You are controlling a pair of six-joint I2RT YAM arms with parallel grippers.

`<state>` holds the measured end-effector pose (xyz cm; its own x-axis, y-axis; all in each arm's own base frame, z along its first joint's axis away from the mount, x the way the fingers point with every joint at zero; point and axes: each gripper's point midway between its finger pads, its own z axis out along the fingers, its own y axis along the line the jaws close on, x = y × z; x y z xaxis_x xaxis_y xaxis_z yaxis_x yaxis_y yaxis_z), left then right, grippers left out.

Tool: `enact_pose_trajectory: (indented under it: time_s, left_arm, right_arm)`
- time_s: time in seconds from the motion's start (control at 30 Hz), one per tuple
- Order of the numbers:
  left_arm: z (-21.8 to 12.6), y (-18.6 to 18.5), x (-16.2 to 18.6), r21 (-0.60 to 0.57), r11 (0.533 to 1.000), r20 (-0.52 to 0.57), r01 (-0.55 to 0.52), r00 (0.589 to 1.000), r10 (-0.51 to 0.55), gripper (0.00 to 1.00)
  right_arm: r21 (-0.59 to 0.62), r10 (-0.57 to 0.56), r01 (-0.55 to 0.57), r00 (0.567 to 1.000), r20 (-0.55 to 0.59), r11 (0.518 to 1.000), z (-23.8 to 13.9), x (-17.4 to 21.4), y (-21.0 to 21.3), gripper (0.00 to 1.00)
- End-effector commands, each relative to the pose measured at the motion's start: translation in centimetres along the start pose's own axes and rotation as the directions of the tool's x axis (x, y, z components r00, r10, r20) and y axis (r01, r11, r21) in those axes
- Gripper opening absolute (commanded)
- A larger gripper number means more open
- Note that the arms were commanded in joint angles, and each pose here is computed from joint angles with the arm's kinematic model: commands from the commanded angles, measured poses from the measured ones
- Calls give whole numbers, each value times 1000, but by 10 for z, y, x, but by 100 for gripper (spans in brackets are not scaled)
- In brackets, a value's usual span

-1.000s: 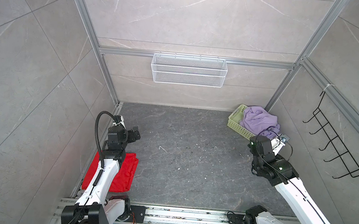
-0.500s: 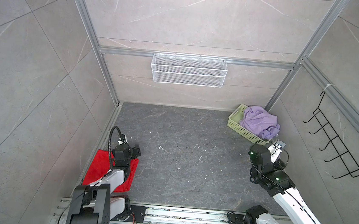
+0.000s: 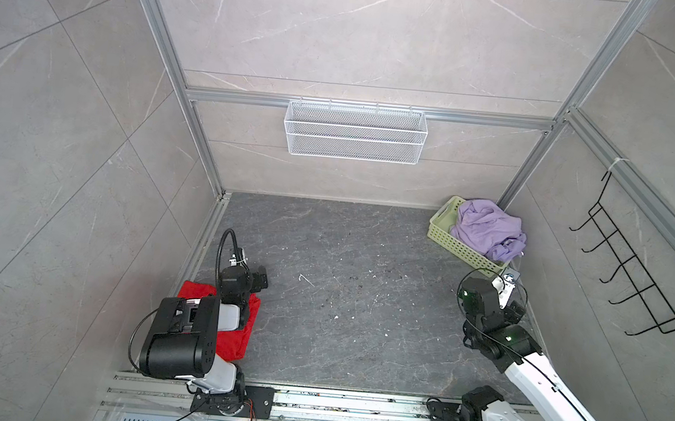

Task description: Fold and stack the t-shirts

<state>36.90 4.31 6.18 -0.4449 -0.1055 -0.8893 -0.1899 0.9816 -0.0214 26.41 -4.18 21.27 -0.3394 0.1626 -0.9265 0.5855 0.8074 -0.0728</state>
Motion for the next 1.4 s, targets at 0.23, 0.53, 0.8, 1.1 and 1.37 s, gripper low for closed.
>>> enact_pose_trajectory:
  time_s: [0.23, 0.53, 0.8, 1.1, 1.37]
  left_arm:
    - [0, -6, -26, 5, 999, 86, -31, 996, 31, 100]
    - [0, -7, -27, -6, 999, 86, -40, 996, 40, 100]
    - [0, -8, -27, -5, 999, 87, -40, 995, 40, 100]
    - [1, -8, -27, -5, 999, 85, -41, 996, 41, 100]
    - [1, -8, -27, -5, 999, 81, -40, 996, 40, 100]
  right_arm:
    - [-149, -165, 199, 963, 212, 969, 34, 32, 56, 99]
    - [-233, -131, 191, 960, 249, 953, 70, 54, 98, 99]
    - [-416, -136, 209, 971, 198, 885, 83, 69, 117, 100]
    - [-492, -117, 157, 987, 110, 856, 105, 77, 122, 100]
    - [-487, -126, 160, 987, 103, 859, 106, 77, 121, 99]
